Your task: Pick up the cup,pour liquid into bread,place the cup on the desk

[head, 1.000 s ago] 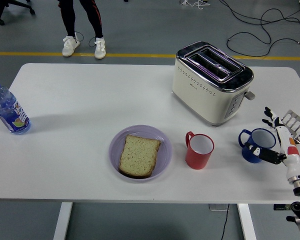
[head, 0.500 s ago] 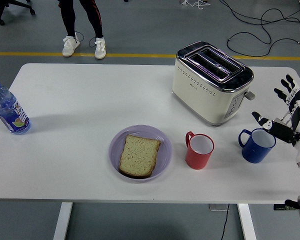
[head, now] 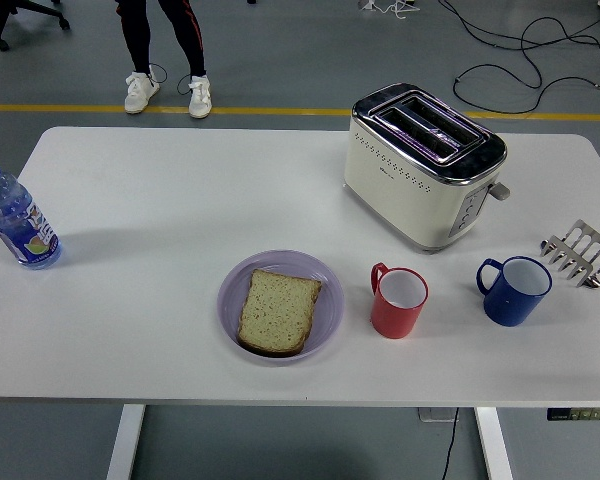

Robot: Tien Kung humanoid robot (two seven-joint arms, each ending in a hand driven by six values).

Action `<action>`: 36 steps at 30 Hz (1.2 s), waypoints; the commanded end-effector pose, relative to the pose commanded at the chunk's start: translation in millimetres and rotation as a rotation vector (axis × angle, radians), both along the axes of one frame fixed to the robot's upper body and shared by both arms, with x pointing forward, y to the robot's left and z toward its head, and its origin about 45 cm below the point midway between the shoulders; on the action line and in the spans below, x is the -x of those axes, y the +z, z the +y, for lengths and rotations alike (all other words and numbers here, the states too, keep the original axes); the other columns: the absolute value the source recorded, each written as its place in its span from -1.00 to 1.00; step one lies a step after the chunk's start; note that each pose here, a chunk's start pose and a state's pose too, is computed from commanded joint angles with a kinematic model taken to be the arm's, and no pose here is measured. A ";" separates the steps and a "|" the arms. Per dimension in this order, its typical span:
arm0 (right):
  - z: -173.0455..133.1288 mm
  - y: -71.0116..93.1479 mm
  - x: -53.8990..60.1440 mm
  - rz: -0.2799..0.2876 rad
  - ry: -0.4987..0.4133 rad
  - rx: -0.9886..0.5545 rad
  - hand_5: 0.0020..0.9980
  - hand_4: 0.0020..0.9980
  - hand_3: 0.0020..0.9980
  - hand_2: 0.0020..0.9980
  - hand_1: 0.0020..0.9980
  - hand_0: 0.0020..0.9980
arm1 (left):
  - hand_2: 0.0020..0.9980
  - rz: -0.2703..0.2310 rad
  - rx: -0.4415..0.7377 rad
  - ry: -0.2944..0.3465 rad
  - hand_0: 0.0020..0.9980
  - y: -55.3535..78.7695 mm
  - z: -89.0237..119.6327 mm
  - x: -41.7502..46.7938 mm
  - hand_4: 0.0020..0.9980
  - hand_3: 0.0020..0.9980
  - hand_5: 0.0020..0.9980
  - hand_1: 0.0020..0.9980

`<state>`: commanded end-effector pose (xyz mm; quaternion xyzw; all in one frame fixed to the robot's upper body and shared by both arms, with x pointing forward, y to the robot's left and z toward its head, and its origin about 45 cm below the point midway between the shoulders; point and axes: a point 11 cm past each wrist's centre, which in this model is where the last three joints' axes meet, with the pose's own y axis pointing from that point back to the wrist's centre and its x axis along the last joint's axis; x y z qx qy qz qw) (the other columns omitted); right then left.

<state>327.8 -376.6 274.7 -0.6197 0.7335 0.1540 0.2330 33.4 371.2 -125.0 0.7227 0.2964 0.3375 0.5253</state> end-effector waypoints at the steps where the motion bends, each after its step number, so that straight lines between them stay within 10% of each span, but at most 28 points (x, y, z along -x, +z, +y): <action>1: -2.2 -2.8 -0.5 0.009 0.005 -0.042 -0.64 0.33 0.31 0.39 0.36 0.46 | 0.41 0.000 0.000 -0.001 0.31 0.0 0.0 -0.1 -0.39 0.18 0.74 0.38; 8: -22.0 -28.0 -4.2 0.085 0.037 -0.340 -0.60 0.30 0.26 0.36 0.32 0.44 | 0.41 -0.007 -0.001 0.001 0.31 0.2 0.3 -2.2 -0.39 0.18 0.74 0.38; 36: -28.3 -45.4 -10.9 0.123 0.032 -0.432 -0.49 0.30 0.26 0.35 0.33 0.44 | 0.42 -0.006 -0.001 0.003 0.31 0.1 0.2 -1.4 -0.39 0.18 0.74 0.38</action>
